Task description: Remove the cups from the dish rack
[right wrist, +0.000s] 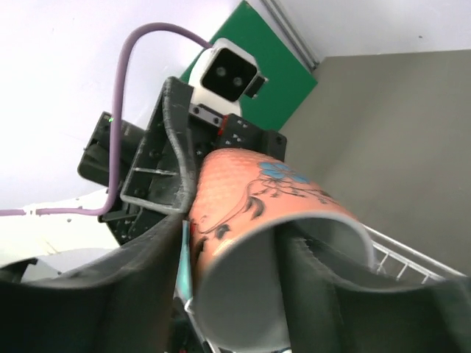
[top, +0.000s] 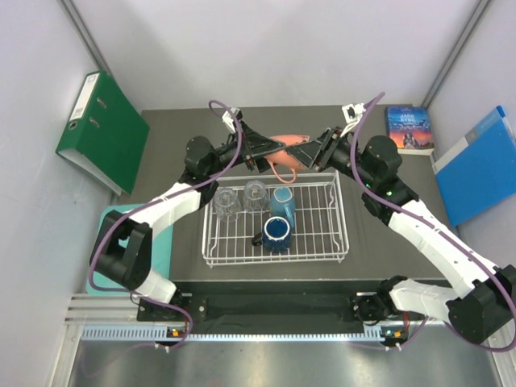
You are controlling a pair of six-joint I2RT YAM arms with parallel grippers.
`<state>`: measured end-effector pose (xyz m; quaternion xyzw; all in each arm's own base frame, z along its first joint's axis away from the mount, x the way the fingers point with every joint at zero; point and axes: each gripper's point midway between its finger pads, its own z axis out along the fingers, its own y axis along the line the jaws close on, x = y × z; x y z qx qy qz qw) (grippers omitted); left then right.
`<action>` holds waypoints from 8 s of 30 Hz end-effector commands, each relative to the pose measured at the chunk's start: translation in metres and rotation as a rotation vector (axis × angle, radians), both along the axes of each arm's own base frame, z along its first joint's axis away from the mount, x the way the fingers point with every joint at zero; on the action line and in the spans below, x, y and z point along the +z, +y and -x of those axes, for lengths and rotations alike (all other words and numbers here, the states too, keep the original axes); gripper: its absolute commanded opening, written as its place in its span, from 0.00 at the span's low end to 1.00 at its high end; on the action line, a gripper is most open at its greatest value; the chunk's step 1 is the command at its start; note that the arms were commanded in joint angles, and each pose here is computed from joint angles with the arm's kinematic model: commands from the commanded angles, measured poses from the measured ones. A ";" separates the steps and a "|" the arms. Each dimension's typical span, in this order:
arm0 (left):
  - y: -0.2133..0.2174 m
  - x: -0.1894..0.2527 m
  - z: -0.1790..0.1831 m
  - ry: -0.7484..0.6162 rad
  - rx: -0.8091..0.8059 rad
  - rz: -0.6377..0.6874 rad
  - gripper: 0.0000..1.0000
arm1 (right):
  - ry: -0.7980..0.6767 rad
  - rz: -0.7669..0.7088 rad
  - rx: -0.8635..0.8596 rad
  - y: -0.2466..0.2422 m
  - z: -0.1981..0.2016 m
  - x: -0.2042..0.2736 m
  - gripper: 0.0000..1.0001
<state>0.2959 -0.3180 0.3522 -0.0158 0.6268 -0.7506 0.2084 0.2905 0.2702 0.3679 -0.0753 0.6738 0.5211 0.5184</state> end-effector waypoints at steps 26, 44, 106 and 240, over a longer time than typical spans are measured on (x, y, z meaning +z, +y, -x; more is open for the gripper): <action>0.031 -0.029 -0.061 0.116 0.301 -0.217 0.99 | 0.017 0.193 -0.382 -0.080 -0.022 0.020 0.00; 0.151 -0.160 -0.034 0.415 0.607 -1.142 0.99 | 0.560 0.684 -1.063 -0.255 -0.227 -0.107 0.00; 0.062 -0.170 0.077 -0.244 0.346 -1.449 0.99 | 0.184 0.556 -0.641 -0.108 -0.020 -0.069 1.00; 0.007 0.078 0.068 -0.311 -0.080 0.139 0.00 | -0.124 -0.052 -0.141 -0.024 0.040 0.077 0.92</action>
